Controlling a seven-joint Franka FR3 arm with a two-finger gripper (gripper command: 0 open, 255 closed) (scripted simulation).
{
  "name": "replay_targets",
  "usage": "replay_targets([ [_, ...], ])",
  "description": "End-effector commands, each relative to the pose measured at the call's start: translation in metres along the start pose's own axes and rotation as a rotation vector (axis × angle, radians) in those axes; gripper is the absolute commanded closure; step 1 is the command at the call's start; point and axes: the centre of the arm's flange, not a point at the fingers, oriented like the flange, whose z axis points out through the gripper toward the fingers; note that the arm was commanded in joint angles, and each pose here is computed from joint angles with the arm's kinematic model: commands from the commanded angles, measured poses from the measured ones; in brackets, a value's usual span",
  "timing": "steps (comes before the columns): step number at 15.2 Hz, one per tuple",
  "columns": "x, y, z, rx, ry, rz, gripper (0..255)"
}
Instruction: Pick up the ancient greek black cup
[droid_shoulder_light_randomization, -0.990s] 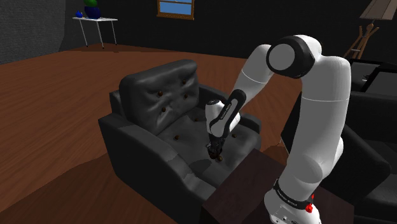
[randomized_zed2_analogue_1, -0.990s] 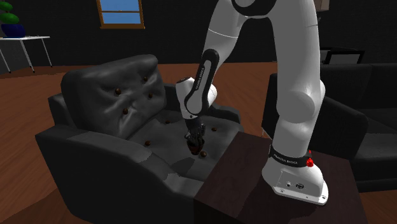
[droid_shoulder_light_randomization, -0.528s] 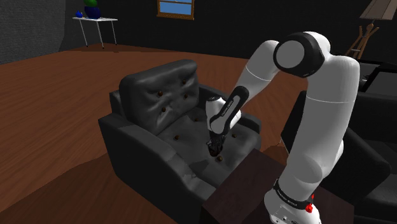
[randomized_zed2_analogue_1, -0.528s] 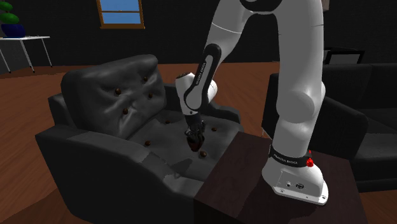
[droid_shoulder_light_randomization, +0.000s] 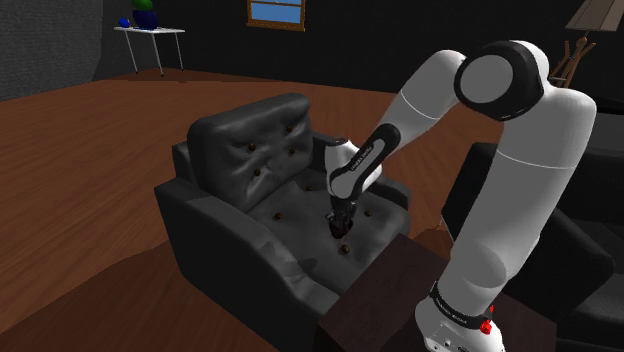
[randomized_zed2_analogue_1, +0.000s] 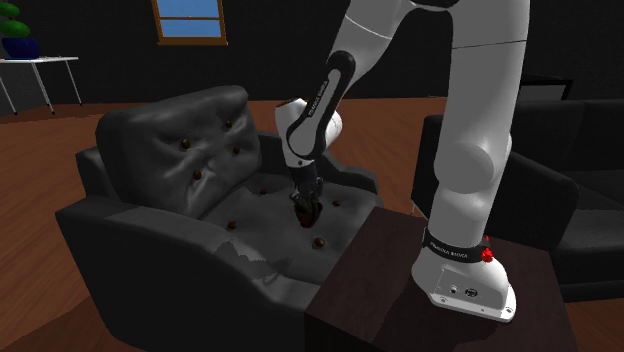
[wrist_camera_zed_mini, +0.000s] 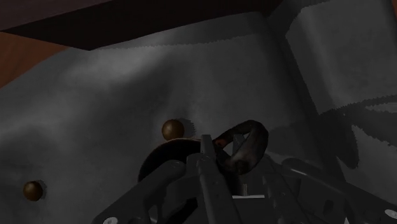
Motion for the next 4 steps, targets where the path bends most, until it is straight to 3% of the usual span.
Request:
replay_targets([
  [1, 0.0000, 0.0014, -0.0100, 0.000, 0.000, 0.000, 255],
  [4, -0.0010, 0.0022, -0.0160, 0.000, 0.000, 0.000, 255],
])
